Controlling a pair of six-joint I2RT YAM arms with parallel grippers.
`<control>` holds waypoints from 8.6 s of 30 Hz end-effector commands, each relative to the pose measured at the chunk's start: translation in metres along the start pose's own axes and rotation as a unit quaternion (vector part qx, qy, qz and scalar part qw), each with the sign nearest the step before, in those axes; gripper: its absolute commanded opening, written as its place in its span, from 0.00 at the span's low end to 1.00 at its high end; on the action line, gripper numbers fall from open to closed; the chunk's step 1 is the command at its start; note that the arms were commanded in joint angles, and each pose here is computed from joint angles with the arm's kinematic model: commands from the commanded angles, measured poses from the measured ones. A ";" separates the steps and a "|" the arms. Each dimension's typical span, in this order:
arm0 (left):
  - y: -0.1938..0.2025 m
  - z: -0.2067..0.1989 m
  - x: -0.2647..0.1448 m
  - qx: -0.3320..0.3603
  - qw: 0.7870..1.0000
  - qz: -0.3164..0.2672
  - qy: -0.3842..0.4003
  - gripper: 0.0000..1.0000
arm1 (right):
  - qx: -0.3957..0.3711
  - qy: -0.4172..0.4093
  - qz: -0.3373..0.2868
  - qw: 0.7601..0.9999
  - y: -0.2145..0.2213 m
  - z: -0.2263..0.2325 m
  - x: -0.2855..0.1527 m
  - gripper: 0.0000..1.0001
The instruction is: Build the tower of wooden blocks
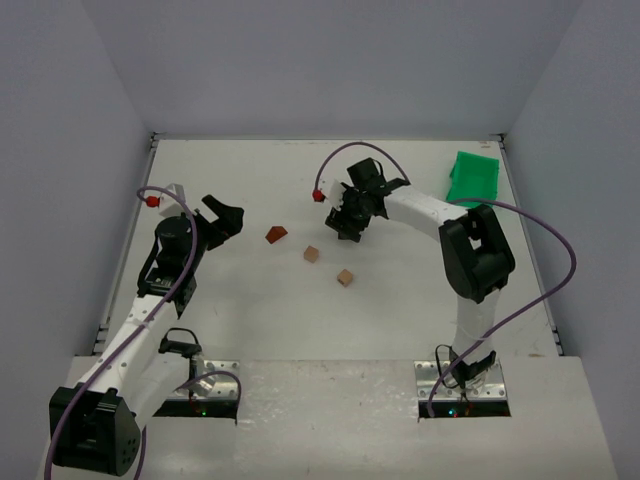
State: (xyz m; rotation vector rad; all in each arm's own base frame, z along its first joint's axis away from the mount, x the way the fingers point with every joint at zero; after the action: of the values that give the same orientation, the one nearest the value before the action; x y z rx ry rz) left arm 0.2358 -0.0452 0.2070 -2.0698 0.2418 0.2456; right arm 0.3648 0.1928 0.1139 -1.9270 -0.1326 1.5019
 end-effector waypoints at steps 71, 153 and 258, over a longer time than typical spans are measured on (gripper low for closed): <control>-0.008 -0.002 0.001 0.002 1.000 -0.023 0.006 1.00 | 0.480 0.297 0.121 0.817 0.062 -0.028 -0.046 0.07; -0.005 -0.002 0.002 0.000 1.000 -0.017 0.012 1.00 | 0.498 0.229 -0.020 0.836 -0.017 0.029 0.036 0.56; 0.065 -0.120 -0.007 0.064 0.903 0.179 0.386 0.52 | 0.041 -0.029 -0.370 0.928 -0.055 0.145 -0.111 0.14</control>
State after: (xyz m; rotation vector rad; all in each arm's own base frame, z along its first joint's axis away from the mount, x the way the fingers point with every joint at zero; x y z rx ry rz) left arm 0.2202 -0.1750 0.2005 -1.9103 1.0853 -0.3172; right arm 0.2042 0.2367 0.1735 -1.4961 -0.5719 1.1913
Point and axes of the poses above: each gripper's point midway between its finger pads, its own x axis out along the fingers, its own z axis along the line the jaws close on, y = z × x, the point moved 9 cm from there along -x, back along the fingers, and after that the axes turned 7 degrees about x, right-handed, at the moved point
